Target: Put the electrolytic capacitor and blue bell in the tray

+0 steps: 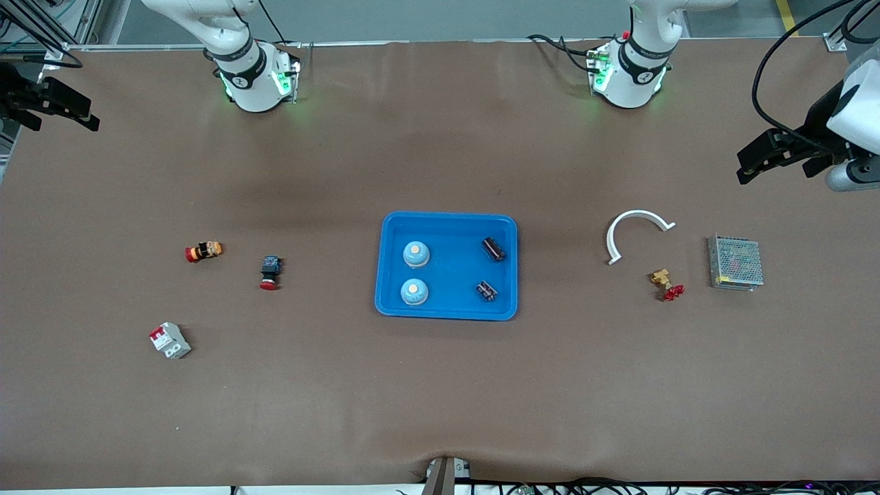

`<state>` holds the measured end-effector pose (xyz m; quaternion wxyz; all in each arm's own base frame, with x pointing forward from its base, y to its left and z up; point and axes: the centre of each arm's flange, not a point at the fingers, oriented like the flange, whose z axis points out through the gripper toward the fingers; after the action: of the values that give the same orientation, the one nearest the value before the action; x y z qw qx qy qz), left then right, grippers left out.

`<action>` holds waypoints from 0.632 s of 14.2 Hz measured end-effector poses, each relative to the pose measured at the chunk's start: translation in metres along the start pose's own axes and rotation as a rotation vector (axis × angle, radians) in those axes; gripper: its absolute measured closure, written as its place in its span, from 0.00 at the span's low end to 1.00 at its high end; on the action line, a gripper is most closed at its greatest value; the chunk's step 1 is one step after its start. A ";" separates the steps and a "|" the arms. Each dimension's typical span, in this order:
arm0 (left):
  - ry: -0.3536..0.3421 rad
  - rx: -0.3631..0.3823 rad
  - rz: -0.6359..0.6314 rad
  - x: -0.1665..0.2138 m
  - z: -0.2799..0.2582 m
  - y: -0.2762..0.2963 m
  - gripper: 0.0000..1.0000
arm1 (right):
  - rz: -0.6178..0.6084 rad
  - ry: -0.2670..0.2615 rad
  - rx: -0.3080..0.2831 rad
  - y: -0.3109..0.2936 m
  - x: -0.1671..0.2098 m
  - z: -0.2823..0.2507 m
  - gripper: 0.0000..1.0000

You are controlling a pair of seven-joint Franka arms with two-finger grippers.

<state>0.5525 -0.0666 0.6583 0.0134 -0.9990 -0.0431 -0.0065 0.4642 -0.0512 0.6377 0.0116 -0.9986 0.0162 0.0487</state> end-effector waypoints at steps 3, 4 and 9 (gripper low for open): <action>0.000 0.000 0.000 0.000 0.000 0.000 0.00 | 0.000 0.006 0.000 0.000 0.000 -0.001 0.00; 0.000 0.000 0.000 0.000 0.000 0.000 0.00 | 0.000 0.007 -0.001 0.000 0.000 -0.002 0.00; 0.003 0.000 -0.003 0.000 -0.001 -0.002 0.00 | 0.000 0.012 -0.001 0.000 0.000 -0.004 0.00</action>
<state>0.5525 -0.0648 0.6597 0.0132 -0.9989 -0.0447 -0.0079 0.4649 -0.0511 0.6413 0.0110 -0.9989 0.0162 0.0426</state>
